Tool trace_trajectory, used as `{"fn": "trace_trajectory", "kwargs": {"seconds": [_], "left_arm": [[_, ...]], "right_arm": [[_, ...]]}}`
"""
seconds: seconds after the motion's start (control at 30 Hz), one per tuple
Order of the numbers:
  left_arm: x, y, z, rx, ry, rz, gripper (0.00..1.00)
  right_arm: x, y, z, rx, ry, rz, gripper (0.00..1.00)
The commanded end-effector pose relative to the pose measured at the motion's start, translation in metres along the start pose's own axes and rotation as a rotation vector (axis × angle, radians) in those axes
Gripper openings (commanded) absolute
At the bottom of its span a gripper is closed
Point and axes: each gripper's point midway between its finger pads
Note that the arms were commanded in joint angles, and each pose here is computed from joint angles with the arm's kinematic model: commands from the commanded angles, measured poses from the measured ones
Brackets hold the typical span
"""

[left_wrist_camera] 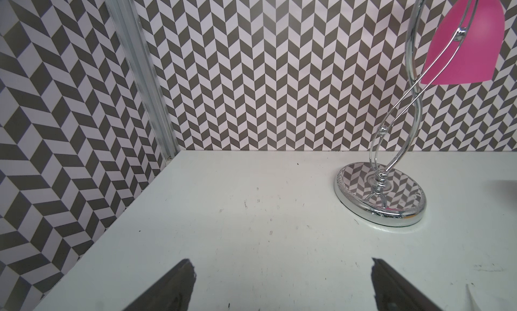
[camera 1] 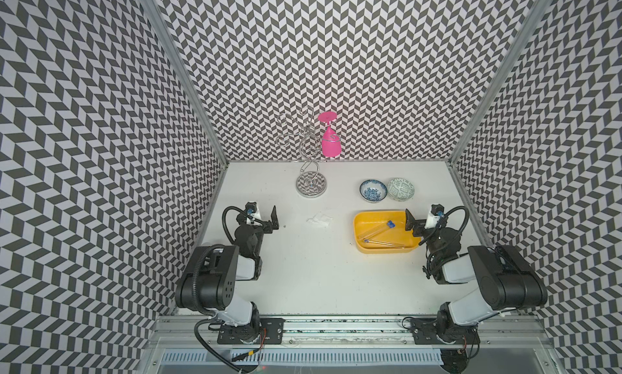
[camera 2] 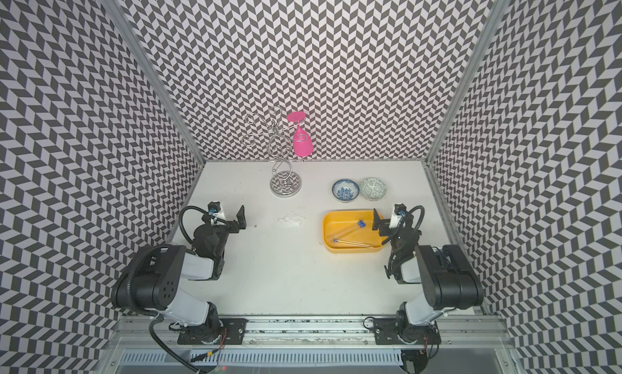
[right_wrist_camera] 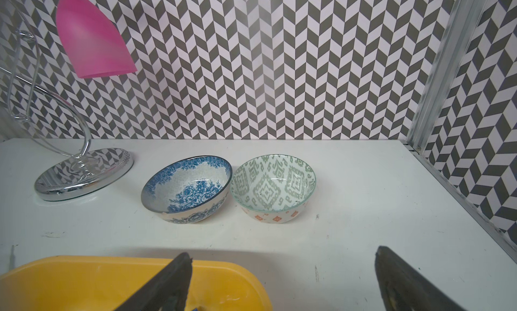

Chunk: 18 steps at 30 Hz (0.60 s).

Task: Wipe the exteriors of test tubes
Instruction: Reset both arms

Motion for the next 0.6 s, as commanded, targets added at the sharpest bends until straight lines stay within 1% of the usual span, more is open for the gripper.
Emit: {"fn": "trace_trajectory", "kwargs": {"seconds": [0.0, 0.17, 0.27, 0.37, 0.57], "left_arm": [[0.0055, 0.0024, -0.004, -0.017, 0.013, -0.018, 1.0], [0.0055, 0.0024, -0.0039, -0.017, 0.013, -0.018, 1.0], [0.0013, 0.0095, -0.0062, -0.026, 0.019, 0.005, 1.0], [0.0009, 0.0101, -0.0064, -0.026, 0.017, 0.009, 1.0], [0.0055, 0.003, -0.0054, -0.022, 0.015, -0.014, 1.0]], "right_arm": [[0.0151, 0.0026, -0.0007, -0.008, 0.003, -0.06, 0.99], [0.0149, 0.0027, -0.0004, -0.008, 0.002, -0.059, 0.99], [0.0145, 0.0024, -0.0004, -0.008, 0.003, -0.058, 1.0], [0.0151, 0.0026, -0.0004, -0.008, 0.002, -0.06, 0.99], [0.0151, 0.0027, -0.0007, -0.008, 0.003, -0.06, 1.0]]}}
Point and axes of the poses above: each gripper's point midway between its finger pads, its own y axis out along the fingers, its own z axis along the line the jaws close on, x = y × z, and after that the axes turned 4 degrees about y, right-handed
